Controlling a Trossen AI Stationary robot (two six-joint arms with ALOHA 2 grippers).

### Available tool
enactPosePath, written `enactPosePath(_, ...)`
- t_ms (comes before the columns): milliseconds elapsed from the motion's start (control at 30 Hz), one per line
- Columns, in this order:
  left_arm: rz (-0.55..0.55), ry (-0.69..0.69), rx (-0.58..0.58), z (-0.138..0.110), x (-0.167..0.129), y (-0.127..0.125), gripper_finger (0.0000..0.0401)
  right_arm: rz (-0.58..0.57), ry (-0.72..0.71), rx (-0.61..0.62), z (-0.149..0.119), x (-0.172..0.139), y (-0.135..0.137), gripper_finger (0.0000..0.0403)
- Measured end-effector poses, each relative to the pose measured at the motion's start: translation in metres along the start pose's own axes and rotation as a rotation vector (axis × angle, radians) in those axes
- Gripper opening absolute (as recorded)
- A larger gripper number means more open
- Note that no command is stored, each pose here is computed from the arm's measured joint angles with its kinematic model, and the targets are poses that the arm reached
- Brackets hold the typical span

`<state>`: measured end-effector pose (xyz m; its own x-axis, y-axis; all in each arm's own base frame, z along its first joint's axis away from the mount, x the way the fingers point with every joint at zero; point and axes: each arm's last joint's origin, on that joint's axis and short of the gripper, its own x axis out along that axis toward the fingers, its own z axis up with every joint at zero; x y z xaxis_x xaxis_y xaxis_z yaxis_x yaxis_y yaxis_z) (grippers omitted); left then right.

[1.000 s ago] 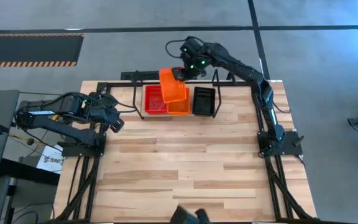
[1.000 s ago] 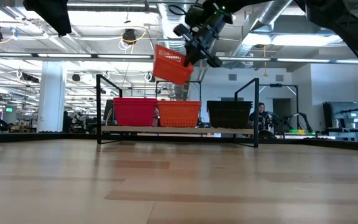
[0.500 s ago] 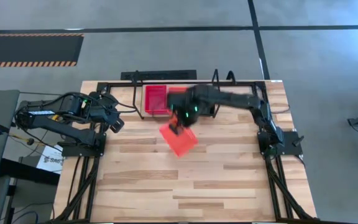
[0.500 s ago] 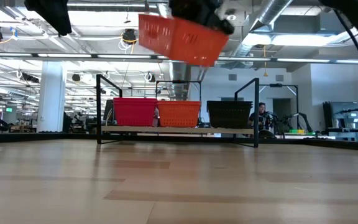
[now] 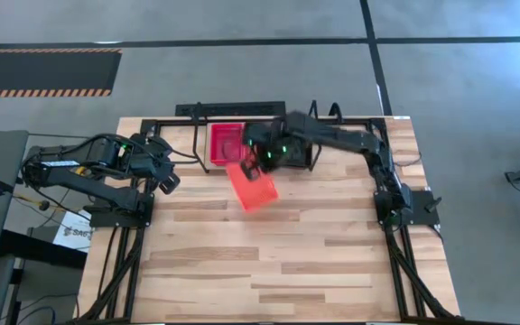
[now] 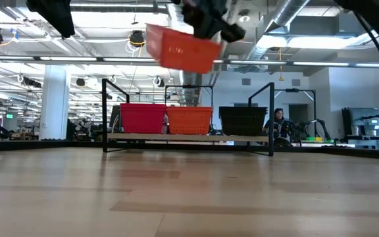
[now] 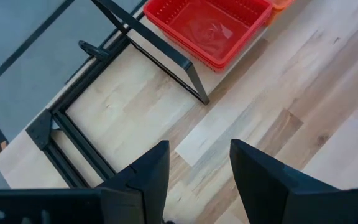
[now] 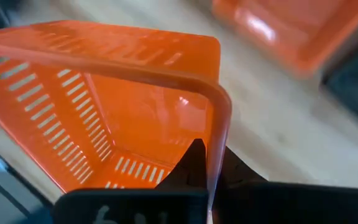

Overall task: Stack baskets on shelf by color
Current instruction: Stack the orange bin on top of the orange bin on the shelf

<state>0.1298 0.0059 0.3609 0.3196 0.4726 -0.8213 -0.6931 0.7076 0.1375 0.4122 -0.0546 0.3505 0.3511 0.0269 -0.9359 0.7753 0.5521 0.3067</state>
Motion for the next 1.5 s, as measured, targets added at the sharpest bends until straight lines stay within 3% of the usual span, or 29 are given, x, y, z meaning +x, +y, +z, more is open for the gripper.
enactPosePath(200, -0.004, 0.003, 0.000, 0.000, 0.000, 0.000, 0.0157, 0.005, -0.204, 0.113, 0.054, -0.006, -0.035, 0.0002)
enactPosePath(333, -0.004, 0.003, -0.001, 0.000, 0.000, 0.000, 0.0157, -0.028, -0.196, 0.169, 0.069, -0.007, -0.057, 0.0002)
enactPosePath(533, -0.003, 0.003, 0.006, 0.000, 0.000, 0.000, 0.0157, -0.019, -0.025, 0.221, 0.075, 0.048, -0.084, 0.0002)
enactPosePath(667, -0.002, 0.005, 0.009, 0.000, 0.000, 0.000, 0.0157, 0.053, -0.056, 0.221, 0.081, 0.074, -0.089, 0.0002)
enactPosePath(900, 0.003, 0.002, 0.010, 0.000, 0.000, 0.000, 0.0157, 0.119, -0.156, 0.259, 0.098, 0.051, -0.103, 0.0002)
enactPosePath(1067, 0.003, -0.005, 0.006, 0.000, 0.000, 0.000, 0.0157, 0.134, -0.257, 0.211, 0.089, 0.015, -0.097, 0.0002)
enactPosePath(1233, -0.005, -0.017, -0.003, 0.001, 0.000, -0.001, 0.0157, 0.140, -0.319, 0.263, 0.100, -0.009, -0.123, 0.0002)
enactPosePath(1500, -0.010, -0.022, -0.007, 0.002, 0.000, -0.001, 0.0157, 0.207, -0.223, 0.309, 0.131, 0.022, -0.161, 0.0001)
